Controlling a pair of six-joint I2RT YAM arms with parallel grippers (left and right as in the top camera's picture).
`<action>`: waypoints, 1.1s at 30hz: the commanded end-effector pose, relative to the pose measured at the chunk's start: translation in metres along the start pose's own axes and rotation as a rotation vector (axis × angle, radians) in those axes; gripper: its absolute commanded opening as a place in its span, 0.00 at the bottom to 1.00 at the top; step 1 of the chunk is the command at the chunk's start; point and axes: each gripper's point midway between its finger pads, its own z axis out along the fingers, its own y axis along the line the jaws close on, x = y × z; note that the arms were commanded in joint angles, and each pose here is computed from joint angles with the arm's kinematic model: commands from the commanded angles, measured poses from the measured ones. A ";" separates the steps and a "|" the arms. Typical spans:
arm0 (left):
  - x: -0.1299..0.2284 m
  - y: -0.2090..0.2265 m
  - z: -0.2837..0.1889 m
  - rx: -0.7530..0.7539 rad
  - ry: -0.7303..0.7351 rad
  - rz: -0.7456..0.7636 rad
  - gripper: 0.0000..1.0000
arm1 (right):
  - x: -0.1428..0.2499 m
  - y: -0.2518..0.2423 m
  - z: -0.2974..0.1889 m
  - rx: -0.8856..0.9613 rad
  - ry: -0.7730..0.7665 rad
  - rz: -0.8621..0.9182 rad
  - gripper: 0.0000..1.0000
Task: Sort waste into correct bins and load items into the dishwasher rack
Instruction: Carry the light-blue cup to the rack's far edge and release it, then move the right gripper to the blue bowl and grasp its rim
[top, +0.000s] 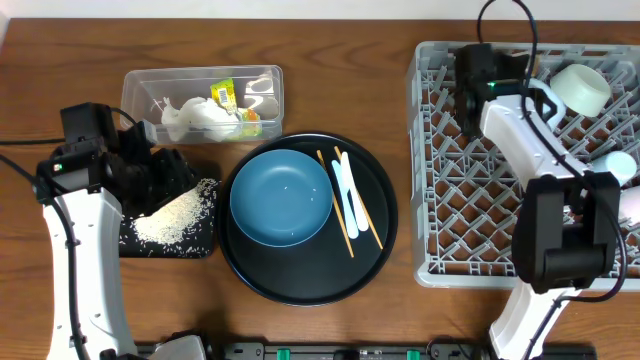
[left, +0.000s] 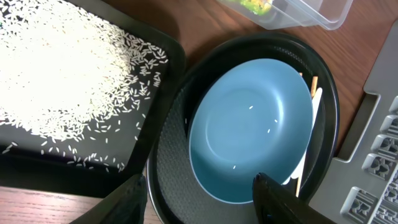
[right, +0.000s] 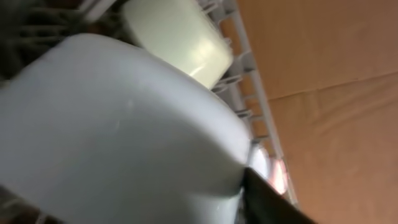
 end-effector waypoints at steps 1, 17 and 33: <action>-0.001 0.001 -0.003 -0.007 -0.010 0.004 0.56 | 0.011 0.036 -0.010 -0.180 0.044 0.062 0.56; -0.001 0.001 -0.003 -0.007 -0.010 0.005 0.57 | 0.003 0.010 -0.082 -0.568 0.051 0.194 0.77; -0.003 0.000 -0.002 -0.005 -0.016 0.011 0.58 | 0.058 0.082 -0.246 -1.391 0.099 -0.218 0.80</action>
